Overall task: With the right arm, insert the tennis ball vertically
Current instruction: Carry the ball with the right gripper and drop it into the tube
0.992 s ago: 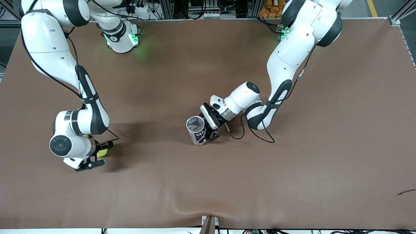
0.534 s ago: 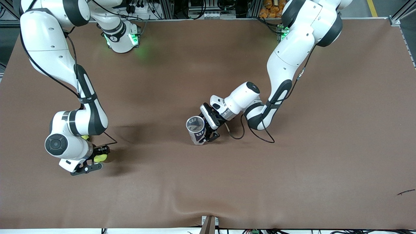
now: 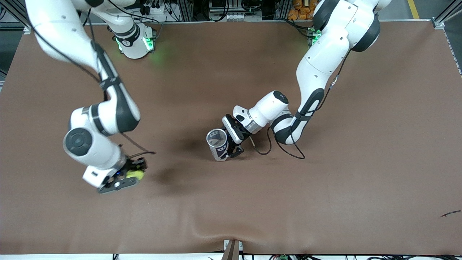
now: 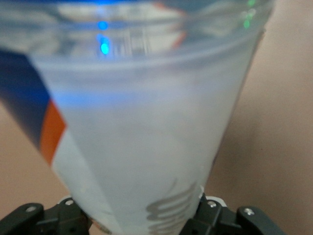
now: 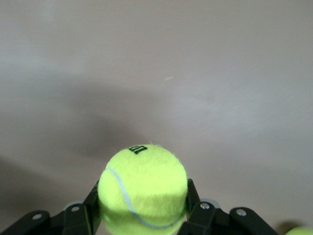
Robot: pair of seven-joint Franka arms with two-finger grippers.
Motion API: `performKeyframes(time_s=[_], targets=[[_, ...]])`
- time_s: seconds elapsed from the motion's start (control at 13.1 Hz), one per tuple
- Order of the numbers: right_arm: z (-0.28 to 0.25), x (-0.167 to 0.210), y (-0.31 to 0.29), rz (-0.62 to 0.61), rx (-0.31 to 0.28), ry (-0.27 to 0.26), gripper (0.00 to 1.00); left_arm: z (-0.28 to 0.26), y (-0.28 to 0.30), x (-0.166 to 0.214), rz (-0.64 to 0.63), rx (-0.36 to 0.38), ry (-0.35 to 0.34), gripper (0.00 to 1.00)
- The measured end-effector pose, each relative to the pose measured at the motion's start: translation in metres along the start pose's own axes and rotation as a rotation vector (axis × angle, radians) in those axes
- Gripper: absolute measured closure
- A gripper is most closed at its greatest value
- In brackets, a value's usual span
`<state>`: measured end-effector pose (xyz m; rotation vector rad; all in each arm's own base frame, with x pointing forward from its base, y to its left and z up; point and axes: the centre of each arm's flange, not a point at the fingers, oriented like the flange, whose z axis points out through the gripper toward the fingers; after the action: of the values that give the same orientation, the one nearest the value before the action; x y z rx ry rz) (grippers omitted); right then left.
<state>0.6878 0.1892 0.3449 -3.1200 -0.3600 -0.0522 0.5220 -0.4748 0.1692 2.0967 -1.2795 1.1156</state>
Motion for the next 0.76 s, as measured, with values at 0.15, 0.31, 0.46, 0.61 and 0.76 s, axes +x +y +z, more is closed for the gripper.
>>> performKeyframes(time_s=[0.15, 0.31, 0.46, 0.61, 0.76], targets=[[-0.018, -0.009, -0.059, 0.073, 0.045, -0.019, 0.33, 0.0, 0.0, 0.0, 0.0, 0.0, 0.001, 0.26], [-0.028, -0.022, -0.108, 0.156, 0.088, -0.066, 0.33, 0.0, 0.0, 0.0, 0.0, 0.0, 0.001, 0.26], [-0.038, -0.032, -0.145, 0.269, 0.184, -0.115, 0.33, 0.0, 0.0, 0.001, 0.0, 0.0, 0.001, 0.26], [-0.052, -0.032, -0.158, 0.354, 0.283, -0.145, 0.33, 0.0, 0.0, 0.001, 0.0, 0.0, 0.001, 0.26], [-0.068, -0.027, -0.16, 0.426, 0.351, -0.163, 0.33, 0.0, 0.0, 0.001, 0.0, 0.0, 0.002, 0.26]])
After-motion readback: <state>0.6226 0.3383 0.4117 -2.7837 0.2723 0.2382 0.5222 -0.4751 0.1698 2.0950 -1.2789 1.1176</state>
